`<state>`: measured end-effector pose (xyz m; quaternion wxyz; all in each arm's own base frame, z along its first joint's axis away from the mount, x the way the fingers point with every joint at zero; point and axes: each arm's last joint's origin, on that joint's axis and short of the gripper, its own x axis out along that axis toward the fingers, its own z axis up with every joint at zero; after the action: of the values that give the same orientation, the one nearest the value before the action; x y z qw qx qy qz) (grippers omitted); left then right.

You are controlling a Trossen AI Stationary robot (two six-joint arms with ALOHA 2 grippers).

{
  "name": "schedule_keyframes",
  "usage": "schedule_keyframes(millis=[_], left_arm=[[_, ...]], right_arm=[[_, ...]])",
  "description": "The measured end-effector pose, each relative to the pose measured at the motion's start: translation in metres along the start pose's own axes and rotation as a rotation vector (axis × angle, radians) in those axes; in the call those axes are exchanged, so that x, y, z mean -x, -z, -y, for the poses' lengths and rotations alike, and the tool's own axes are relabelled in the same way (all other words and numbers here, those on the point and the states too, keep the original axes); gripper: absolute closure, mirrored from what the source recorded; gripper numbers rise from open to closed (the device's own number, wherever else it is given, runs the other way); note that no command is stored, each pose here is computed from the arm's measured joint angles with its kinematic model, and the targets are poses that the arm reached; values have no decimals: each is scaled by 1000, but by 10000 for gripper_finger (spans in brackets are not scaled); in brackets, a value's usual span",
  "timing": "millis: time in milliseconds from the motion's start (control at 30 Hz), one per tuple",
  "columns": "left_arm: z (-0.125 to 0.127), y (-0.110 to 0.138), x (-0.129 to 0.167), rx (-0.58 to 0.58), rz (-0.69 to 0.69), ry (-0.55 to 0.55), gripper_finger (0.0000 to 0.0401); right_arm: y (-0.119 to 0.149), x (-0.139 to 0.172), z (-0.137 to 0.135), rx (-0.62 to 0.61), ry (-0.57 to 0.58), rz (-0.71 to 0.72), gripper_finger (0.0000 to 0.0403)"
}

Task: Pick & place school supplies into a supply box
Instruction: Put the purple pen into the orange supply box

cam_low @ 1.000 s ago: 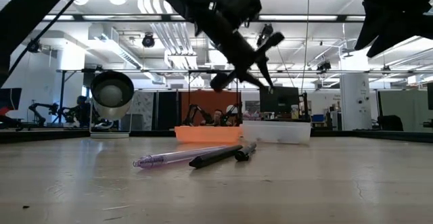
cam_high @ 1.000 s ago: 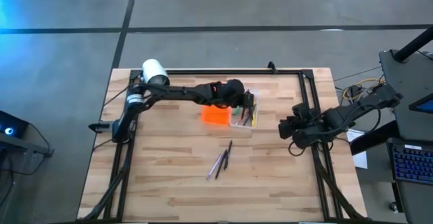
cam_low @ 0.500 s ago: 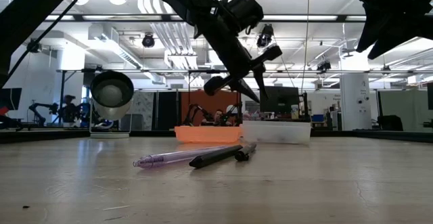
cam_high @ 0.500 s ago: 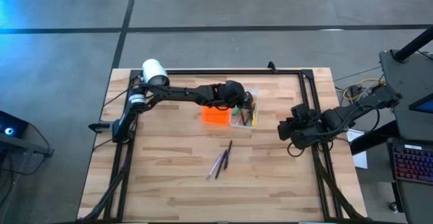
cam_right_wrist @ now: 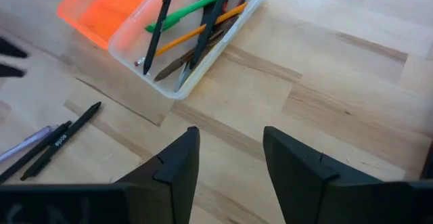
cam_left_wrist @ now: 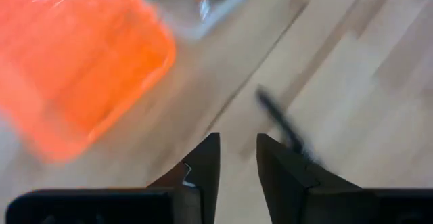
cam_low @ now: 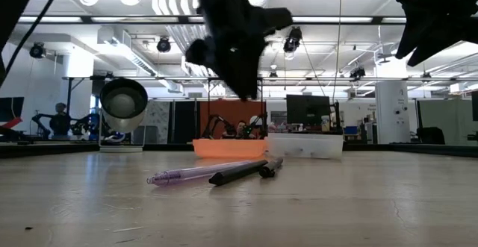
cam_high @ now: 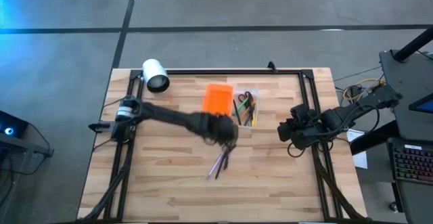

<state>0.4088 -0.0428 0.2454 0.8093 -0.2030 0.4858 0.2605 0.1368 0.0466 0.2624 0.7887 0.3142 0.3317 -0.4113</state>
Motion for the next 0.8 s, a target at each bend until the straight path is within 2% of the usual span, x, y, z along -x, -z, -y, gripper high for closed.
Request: schedule_keyframes(millis=[67, 267, 600, 800], left_arm=[[12, 18, 3, 21, -3, -49, 321], [36, 49, -5, 140, -42, -67, 320], [50, 69, -15, 322, -117, -66, 320], [55, 78, -29, 354, -181, -77, 320]], right_arm=[[0, 0, 0, 6, 0, 1, 248], [0, 0, -1, 23, -5, 2, 246], [0, 0, -3, 62, -23, -3, 246], [1, 0, -3, 91, -27, -28, 250]])
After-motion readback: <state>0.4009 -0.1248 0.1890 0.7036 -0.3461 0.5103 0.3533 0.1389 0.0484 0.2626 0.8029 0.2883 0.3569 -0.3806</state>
